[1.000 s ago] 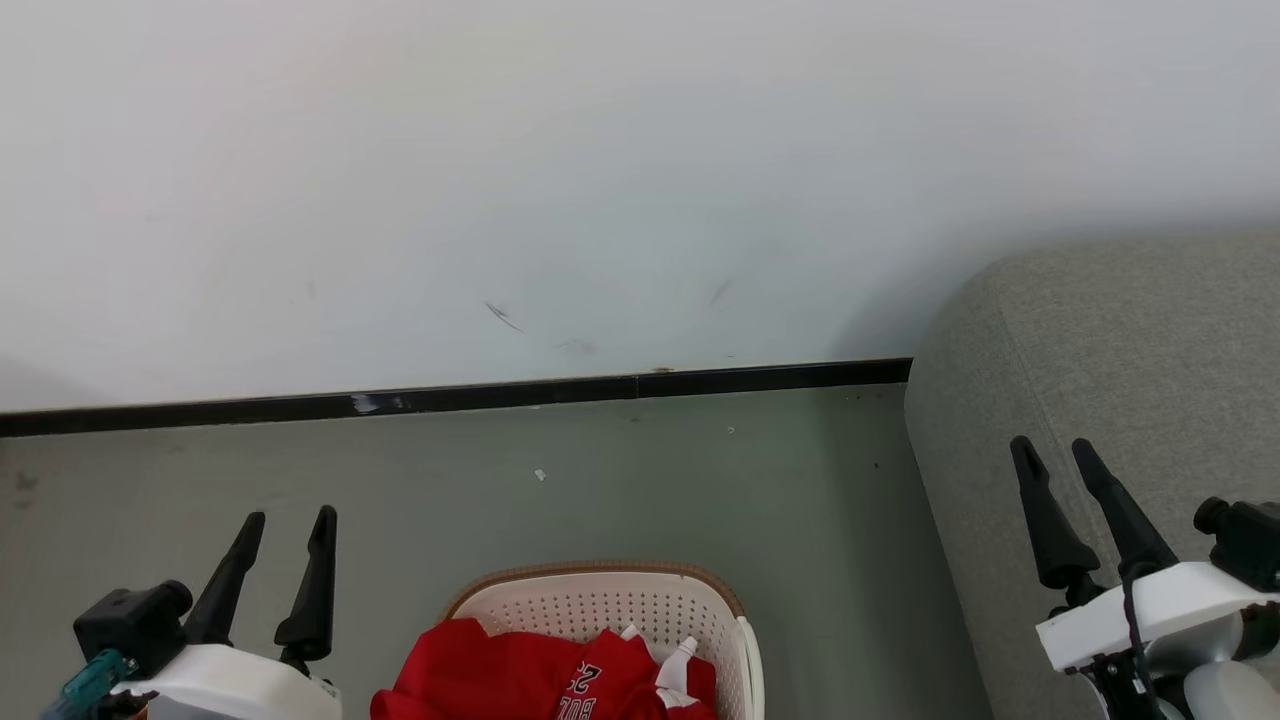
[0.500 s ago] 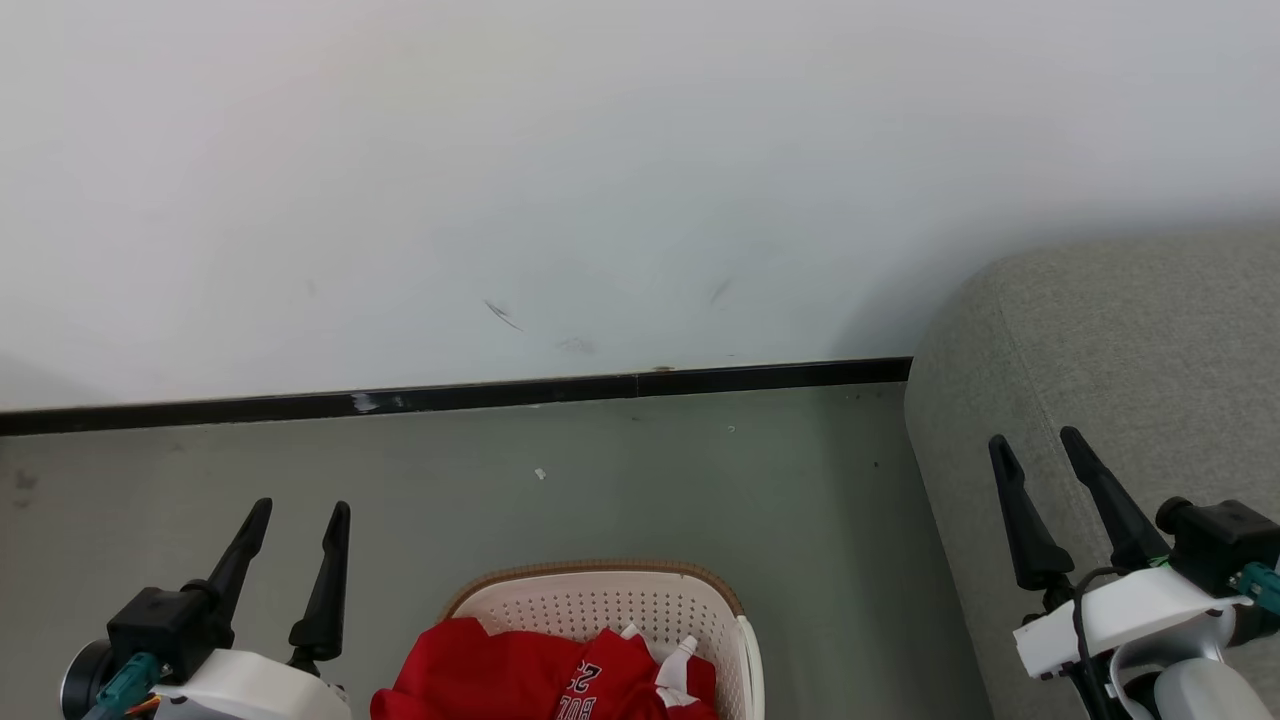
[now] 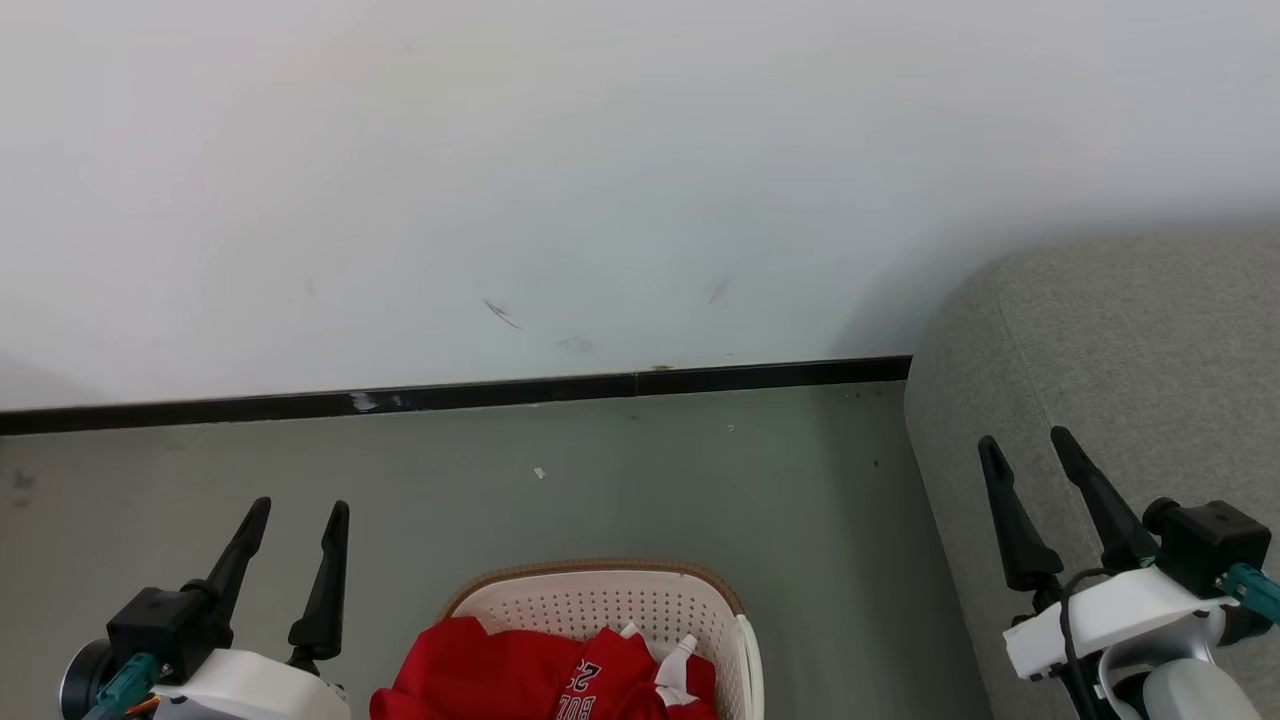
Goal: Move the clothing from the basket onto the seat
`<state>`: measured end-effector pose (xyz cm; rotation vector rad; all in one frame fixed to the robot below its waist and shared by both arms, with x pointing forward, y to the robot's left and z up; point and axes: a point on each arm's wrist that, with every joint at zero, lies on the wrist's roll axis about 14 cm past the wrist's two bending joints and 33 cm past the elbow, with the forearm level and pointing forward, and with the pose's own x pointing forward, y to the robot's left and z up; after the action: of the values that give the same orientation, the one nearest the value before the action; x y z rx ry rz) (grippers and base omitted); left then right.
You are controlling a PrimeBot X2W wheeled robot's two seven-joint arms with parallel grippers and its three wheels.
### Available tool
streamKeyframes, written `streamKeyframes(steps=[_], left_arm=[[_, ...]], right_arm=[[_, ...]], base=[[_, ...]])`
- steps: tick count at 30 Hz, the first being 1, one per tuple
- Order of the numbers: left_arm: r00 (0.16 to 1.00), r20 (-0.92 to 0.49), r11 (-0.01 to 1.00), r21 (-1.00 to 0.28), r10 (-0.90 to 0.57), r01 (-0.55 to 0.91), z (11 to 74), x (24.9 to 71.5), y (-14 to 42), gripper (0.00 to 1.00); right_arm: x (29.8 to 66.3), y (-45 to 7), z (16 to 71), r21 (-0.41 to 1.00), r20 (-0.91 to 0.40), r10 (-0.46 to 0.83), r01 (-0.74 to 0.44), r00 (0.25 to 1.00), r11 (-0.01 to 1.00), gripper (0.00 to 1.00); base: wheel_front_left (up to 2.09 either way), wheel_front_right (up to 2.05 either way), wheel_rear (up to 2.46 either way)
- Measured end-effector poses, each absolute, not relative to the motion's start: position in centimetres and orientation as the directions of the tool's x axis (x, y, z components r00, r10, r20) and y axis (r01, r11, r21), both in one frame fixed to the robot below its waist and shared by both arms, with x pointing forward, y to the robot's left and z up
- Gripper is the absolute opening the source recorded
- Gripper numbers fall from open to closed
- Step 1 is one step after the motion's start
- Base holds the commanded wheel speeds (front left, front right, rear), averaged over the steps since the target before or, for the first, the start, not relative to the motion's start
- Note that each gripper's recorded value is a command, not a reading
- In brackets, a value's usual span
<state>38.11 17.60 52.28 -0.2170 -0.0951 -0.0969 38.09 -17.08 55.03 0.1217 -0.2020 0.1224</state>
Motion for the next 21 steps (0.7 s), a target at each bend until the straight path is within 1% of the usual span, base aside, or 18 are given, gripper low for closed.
streamKeyframes(steps=[13, 21], left_arm=[[0.989, 0.119, 0.967, -0.227, -0.088, 0.113, 52.69, 38.64, 17.32, 1.0], [0.99, 0.1, 0.965, -0.235, -0.097, 0.118, 51.97, 38.83, 17.04, 1.0]], right_arm=[[38.18, -17.02, 54.72, 0.111, 0.199, 0.105, -0.129, 0.974, 0.985, 1.0], [38.3, -17.02, 54.28, 0.12, 0.187, 0.099, -0.123, 0.977, 0.985, 1.0]], base=[[0.0, 0.0, 0.0], [0.0, 0.0, 0.0]])
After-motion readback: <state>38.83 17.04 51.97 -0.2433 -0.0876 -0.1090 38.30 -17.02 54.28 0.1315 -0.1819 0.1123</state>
